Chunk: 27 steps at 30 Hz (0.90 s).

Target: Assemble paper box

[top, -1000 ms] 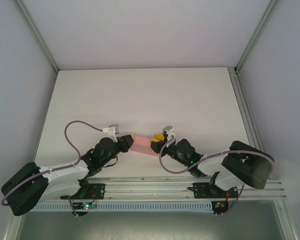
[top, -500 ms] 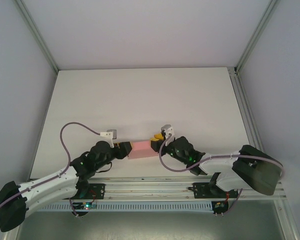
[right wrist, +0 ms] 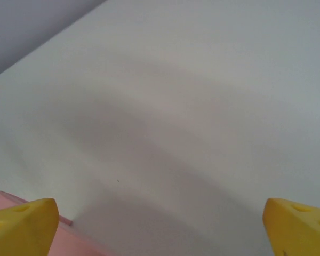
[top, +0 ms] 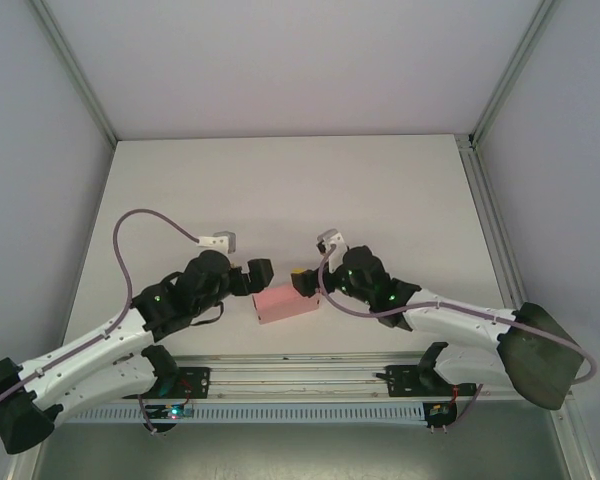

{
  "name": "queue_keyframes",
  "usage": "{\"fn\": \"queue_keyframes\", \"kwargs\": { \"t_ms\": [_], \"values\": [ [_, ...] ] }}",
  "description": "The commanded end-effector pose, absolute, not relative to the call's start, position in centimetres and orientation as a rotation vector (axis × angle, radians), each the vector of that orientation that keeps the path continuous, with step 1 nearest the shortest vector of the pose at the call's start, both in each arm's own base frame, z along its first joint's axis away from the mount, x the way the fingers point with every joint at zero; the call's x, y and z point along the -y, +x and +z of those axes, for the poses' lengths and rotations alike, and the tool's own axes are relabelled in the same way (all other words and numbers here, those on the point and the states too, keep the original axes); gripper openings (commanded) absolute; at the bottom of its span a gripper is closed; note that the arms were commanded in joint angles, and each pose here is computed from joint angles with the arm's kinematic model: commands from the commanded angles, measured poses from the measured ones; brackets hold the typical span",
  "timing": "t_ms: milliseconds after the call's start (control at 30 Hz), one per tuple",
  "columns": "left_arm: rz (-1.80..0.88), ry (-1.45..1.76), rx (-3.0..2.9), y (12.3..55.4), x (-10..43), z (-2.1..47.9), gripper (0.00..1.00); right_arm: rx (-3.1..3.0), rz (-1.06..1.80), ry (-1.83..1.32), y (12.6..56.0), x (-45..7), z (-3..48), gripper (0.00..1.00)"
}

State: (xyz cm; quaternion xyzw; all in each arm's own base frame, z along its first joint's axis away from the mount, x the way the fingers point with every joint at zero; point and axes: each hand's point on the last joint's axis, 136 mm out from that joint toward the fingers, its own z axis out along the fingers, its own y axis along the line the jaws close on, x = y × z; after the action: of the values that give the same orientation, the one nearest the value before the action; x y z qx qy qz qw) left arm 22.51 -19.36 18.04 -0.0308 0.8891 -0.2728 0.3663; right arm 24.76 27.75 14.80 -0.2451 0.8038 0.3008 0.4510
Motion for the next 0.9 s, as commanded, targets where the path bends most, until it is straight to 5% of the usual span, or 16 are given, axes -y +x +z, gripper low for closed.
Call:
{"fn": "queue_keyframes", "kwargs": {
  "t_ms": [0, 200, 333, 667, 800, 867],
  "values": [
    [-0.401, -0.176, -2.394, 23.3, 15.7, 16.9, 1.0, -1.81, 0.885, -1.002, 21.7, -30.0, 17.0, 0.98],
    [-0.211, -0.367, -2.514, 26.6, 12.0, 16.0, 1.0, -1.413, 0.868, -1.707, 16.4, -31.3, 15.4, 0.98],
    [-0.157, -0.449, -2.503, 27.8, 9.7, 15.0, 1.0, -1.482, 0.702, -1.805, 19.1, -32.0, 14.5, 0.98],
    [-0.091, -0.609, -2.44, 26.8, 5.1, 13.8, 1.0, -1.563, 0.575, -2.187, 17.0, -31.0, 10.2, 0.92],
    [-0.071, -0.644, -2.441, 26.3, 4.2, 13.2, 1.0, -1.634, 0.455, -2.175, 18.4, -31.1, 9.0, 0.81],
    [-0.068, -0.648, -2.447, 26.2, 4.2, 13.2, 1.0, -1.671, 0.386, -2.162, 19.4, -31.2, 8.7, 0.63]
  ]
}}
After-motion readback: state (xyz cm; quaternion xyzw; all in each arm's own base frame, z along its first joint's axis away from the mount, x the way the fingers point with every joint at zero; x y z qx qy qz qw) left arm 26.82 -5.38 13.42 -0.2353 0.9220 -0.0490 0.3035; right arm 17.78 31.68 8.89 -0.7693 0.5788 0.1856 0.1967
